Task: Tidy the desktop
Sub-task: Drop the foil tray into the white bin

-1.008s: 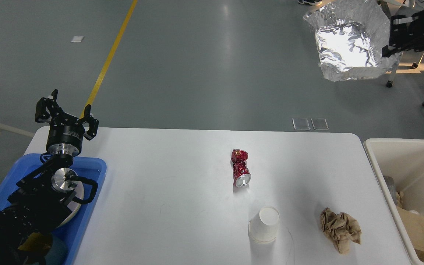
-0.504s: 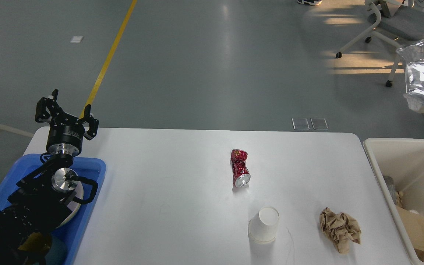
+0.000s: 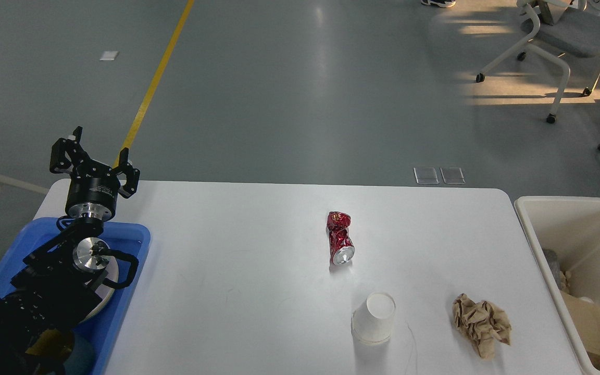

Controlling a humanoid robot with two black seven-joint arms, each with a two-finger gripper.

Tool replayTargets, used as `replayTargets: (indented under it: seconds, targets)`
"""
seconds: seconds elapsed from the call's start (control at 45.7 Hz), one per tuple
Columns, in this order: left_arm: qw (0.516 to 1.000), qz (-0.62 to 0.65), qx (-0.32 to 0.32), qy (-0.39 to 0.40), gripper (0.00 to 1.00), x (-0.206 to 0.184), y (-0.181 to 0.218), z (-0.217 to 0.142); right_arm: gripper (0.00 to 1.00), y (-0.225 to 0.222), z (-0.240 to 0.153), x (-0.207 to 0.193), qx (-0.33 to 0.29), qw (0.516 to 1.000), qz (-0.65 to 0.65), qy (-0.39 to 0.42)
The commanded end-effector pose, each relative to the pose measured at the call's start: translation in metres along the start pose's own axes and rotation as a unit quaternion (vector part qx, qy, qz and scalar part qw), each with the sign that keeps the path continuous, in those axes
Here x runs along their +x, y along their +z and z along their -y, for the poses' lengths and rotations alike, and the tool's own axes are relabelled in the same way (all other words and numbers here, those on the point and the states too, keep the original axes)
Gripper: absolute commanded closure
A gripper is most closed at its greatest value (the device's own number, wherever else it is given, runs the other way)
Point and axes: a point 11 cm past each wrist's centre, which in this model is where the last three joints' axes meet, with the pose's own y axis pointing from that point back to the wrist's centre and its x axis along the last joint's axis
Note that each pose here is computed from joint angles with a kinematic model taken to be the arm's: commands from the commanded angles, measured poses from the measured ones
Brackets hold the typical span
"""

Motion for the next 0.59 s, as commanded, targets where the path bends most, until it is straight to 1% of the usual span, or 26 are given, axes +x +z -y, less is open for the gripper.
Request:
replayTargets:
  seconds: [0.0, 0.088, 0.263, 0.482, 0.504, 0.569]
  targets:
    - [1.000, 0.000, 0.000, 0.001, 0.03, 0.000, 0.000, 0.000, 1.00, 0.002, 0.009, -0.039, 0.003, 0.999, 0.034, 0.006]
    - [1.000, 0.001, 0.000, 0.000, 0.04, 0.000, 0.000, 0.000, 1.00, 0.002, 0.015, -0.061, 0.003, 0.998, 0.061, 0.004]
    - [1.000, 0.000, 0.000, 0.001, 0.03, 0.000, 0.000, 0.000, 1.00, -0.005, 0.026, -0.119, 0.005, 0.996, 0.090, -0.026]
    - [1.000, 0.000, 0.000, 0.000, 0.03, 0.000, 0.000, 0.000, 1.00, -0.011, 0.025, -0.195, 0.005, 0.992, 0.085, -0.088]
    - [1.000, 0.000, 0.000, 0.000, 0.04, 0.000, 0.000, 0.000, 0.98, -0.012, 0.025, -0.199, 0.006, 0.992, 0.082, -0.092]
    - [1.000, 0.001, 0.000, 0.000, 0.04, 0.000, 0.000, 0.000, 0.67, -0.013, 0.025, -0.214, 0.006, 0.992, 0.077, -0.104]
